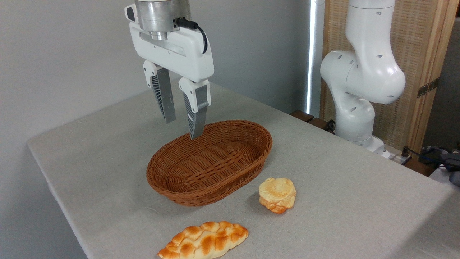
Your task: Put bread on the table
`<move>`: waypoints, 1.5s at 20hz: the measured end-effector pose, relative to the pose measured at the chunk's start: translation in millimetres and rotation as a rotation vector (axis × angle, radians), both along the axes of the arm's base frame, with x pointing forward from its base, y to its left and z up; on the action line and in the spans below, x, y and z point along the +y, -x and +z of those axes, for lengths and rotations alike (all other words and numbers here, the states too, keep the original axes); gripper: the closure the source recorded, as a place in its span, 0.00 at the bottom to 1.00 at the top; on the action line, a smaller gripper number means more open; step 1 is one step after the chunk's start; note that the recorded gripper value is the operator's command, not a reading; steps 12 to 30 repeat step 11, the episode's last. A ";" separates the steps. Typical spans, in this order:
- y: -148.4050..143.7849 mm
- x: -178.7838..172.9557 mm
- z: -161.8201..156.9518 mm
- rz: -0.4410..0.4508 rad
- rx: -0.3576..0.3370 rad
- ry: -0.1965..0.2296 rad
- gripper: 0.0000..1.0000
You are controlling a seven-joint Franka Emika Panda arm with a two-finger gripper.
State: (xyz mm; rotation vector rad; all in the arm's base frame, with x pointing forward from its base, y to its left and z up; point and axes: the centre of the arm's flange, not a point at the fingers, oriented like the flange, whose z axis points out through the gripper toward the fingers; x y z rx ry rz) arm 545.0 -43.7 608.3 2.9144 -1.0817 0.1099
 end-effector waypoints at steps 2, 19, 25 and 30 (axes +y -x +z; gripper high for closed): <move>-3.5 -0.4 0.8 0.000 -0.003 0.000 0.00; -16.3 0.4 10.4 0.002 0.006 -0.003 0.00; -16.3 0.4 10.4 0.002 0.006 -0.003 0.00; -16.3 0.4 10.4 0.002 0.006 -0.003 0.00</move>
